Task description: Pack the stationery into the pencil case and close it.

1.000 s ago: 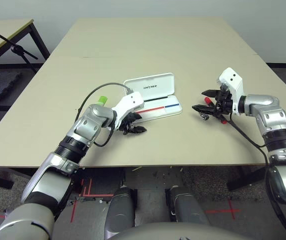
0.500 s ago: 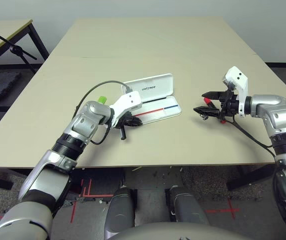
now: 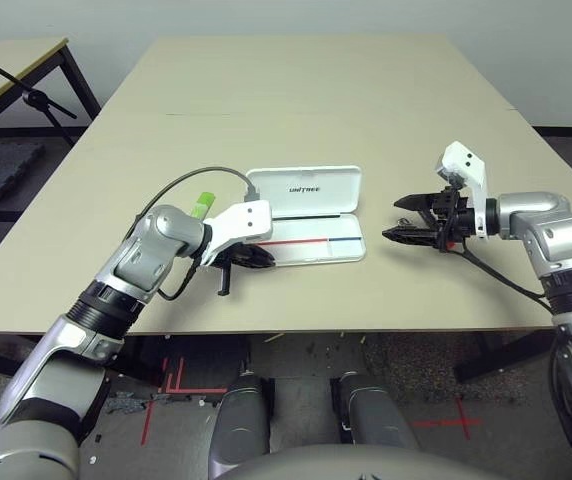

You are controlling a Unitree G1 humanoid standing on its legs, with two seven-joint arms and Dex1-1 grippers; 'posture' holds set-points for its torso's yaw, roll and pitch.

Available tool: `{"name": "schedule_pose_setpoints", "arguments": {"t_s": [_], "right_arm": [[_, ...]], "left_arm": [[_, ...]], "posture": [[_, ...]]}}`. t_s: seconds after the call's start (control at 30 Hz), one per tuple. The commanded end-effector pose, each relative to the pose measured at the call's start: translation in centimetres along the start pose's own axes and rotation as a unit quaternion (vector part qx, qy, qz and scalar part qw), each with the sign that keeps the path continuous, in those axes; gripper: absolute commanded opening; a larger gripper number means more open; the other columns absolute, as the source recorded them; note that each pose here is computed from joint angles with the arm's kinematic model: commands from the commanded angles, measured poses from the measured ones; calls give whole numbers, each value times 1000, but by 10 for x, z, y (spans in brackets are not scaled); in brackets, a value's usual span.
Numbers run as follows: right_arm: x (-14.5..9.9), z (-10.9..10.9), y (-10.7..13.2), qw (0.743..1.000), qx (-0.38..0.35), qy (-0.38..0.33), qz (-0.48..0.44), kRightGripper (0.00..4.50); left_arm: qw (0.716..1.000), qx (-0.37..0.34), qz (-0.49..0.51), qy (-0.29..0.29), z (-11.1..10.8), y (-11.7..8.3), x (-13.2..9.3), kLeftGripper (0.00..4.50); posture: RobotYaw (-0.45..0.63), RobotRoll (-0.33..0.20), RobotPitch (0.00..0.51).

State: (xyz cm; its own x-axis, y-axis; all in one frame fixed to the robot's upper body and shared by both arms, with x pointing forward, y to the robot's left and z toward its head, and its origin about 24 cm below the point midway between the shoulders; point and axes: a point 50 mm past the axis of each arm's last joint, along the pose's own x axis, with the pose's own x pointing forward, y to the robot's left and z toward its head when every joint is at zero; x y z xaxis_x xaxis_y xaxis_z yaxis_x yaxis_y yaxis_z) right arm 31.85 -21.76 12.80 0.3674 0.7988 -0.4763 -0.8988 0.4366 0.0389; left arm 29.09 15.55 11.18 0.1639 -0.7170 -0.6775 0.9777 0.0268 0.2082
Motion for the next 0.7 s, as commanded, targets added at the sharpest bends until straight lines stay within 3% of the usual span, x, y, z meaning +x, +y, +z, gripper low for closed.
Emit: {"name": "schedule_pose_setpoints", "arguments": {"t_s": [0.03, 0.7], "right_arm": [[0, -2, 4, 1000, -2, 13, 14, 4500], [3, -6, 7, 1000, -6, 26, 16, 4500]], "left_arm": [[1000, 5, 0, -5, 0, -2, -5, 23], [1000, -5, -2, -2, -10, -2, -1, 23]], "posture": [[-42, 0, 39], [-46, 0, 36]]}}
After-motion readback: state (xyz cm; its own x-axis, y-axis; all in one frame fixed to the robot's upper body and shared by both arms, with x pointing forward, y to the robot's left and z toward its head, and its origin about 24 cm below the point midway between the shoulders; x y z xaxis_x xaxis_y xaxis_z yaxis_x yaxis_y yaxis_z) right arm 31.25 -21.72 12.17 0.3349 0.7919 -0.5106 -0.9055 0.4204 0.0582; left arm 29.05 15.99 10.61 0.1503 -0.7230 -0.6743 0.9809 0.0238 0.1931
